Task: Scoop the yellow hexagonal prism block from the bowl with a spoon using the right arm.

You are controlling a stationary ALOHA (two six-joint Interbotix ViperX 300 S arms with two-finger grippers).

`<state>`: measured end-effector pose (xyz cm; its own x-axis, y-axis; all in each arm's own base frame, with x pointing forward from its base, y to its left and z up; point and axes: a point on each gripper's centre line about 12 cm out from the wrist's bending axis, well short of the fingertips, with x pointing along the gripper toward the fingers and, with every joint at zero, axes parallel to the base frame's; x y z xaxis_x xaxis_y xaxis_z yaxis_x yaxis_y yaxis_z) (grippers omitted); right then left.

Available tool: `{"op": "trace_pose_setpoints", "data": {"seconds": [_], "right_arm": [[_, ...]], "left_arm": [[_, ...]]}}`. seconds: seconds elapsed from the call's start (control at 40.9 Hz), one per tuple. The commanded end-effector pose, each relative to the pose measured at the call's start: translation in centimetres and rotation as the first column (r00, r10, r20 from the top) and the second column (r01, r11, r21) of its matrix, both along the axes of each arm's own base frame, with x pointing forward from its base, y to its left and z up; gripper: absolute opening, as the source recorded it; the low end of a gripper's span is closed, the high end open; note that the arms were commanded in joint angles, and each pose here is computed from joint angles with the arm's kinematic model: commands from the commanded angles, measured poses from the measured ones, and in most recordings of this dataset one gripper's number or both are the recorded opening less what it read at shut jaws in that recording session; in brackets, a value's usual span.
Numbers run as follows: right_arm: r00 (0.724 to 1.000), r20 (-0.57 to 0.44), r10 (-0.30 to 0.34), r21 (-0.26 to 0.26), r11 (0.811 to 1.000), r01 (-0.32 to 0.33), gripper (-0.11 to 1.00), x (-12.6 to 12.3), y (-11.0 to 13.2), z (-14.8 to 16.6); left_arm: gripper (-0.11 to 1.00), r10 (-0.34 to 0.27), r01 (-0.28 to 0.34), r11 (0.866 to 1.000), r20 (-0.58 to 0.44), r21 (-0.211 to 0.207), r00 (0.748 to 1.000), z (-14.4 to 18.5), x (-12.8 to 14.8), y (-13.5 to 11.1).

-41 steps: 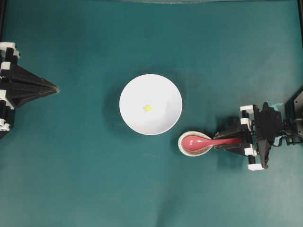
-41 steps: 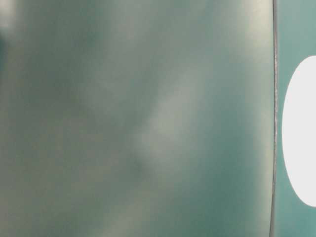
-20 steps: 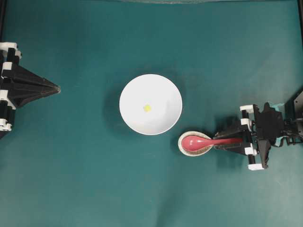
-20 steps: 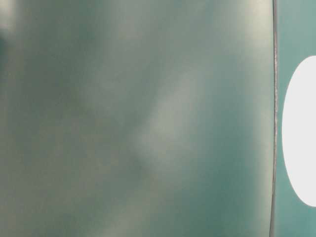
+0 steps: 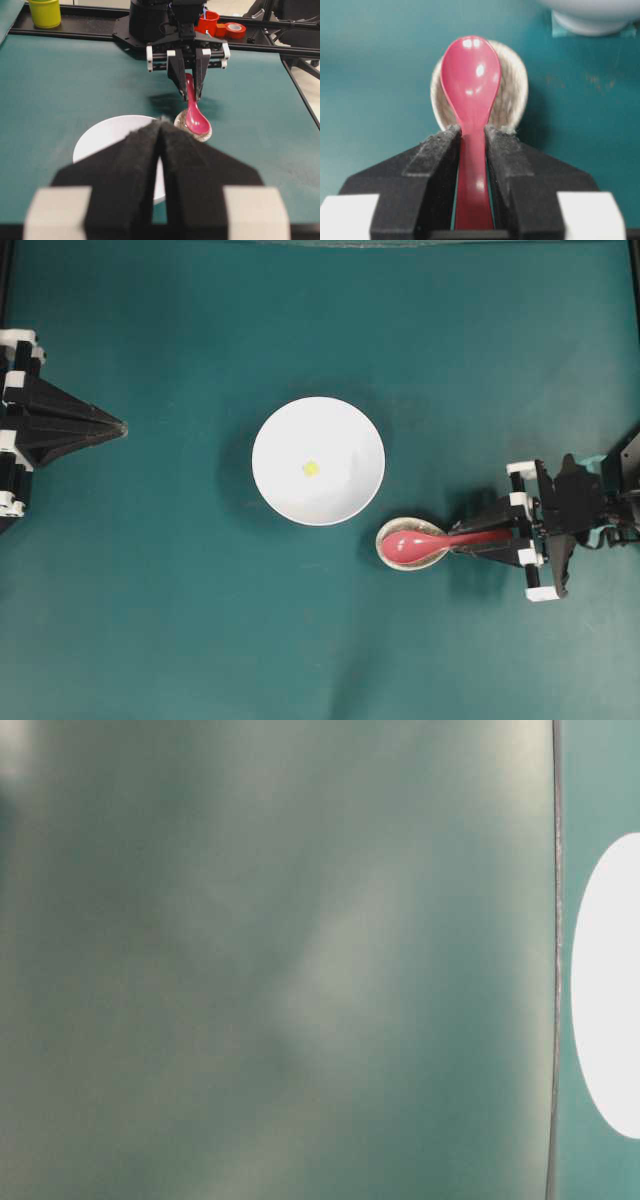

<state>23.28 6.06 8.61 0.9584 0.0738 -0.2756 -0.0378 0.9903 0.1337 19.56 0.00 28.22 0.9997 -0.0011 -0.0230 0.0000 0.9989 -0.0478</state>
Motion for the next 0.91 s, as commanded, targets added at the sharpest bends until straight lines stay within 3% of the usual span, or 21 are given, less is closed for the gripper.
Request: {"op": "trace_pose_setpoints", "data": {"seconds": [0.0,0.294,0.685,0.881], "right_arm": [[0.999,0.035,0.002,0.022,1.0,-0.003,0.23,0.2,0.1,1.3],[1.0,0.001,-0.015,0.061,0.998,0.015,0.23,1.0,-0.2,3.7],[0.997,-0.071,0.003,-0.066,0.998,-0.007,0.23,4.6,-1.7,9.2],[0.99,-0.14,-0.008,-0.065,0.998,-0.001,0.23,6.6,-2.9,11.8]], "left_arm": [[-0.01,0.001,-0.001,1.0,0.029,0.003,1.0,1.0,0.2,0.0],[-0.01,0.001,-0.001,1.0,0.034,0.003,0.999,1.1,0.1,0.0],[-0.01,0.001,-0.001,1.0,0.034,0.003,0.999,1.1,0.1,0.0],[-0.01,0.001,-0.001,1.0,0.035,0.002,0.999,1.2,0.1,0.0]]}}
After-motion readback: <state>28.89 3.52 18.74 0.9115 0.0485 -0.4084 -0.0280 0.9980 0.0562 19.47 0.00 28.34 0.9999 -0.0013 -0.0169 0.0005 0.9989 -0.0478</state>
